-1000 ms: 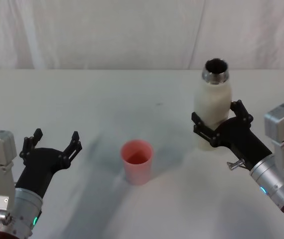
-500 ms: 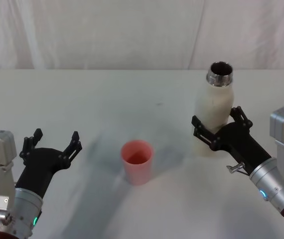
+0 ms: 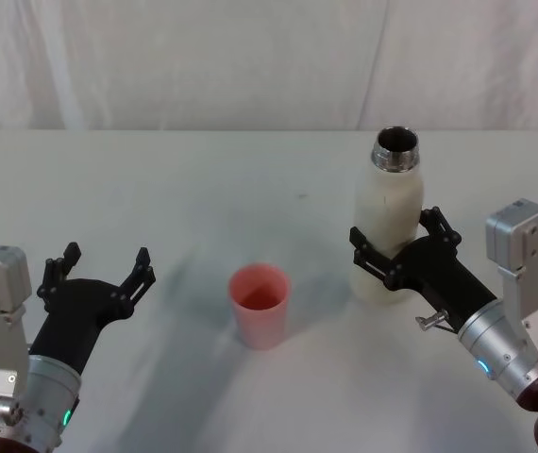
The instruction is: Grasp the thermos with one hand and pour water into the cup lid.
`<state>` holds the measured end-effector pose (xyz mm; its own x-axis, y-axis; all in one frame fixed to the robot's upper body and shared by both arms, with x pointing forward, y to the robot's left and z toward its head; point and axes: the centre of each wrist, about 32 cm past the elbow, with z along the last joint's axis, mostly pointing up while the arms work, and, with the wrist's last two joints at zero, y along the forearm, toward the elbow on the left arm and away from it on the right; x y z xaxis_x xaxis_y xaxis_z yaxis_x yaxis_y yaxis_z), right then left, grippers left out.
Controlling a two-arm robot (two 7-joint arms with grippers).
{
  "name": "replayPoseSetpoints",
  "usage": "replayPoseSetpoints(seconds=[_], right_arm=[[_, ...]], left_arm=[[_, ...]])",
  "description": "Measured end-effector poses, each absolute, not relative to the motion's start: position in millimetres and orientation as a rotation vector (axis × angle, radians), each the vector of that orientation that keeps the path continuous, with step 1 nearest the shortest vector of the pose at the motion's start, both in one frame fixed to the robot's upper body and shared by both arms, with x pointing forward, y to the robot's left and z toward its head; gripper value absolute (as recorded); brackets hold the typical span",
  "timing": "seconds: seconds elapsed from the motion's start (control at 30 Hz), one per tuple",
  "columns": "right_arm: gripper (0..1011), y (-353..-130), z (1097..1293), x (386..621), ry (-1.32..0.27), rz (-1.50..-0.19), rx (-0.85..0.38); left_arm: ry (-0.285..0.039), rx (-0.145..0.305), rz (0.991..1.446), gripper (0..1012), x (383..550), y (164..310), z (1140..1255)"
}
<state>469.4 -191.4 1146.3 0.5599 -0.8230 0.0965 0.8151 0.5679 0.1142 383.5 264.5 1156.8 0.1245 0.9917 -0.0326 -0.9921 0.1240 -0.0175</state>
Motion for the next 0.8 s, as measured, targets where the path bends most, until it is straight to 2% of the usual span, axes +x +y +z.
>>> replayPoseSetpoints(seconds=[0.8], right_arm=[[951,-185.0,1140.4,474.7,-0.141,-0.950,0.043]], left_arm=[[0.014,-0.038,1.446,1001,383.5,264.5,1156.8]])
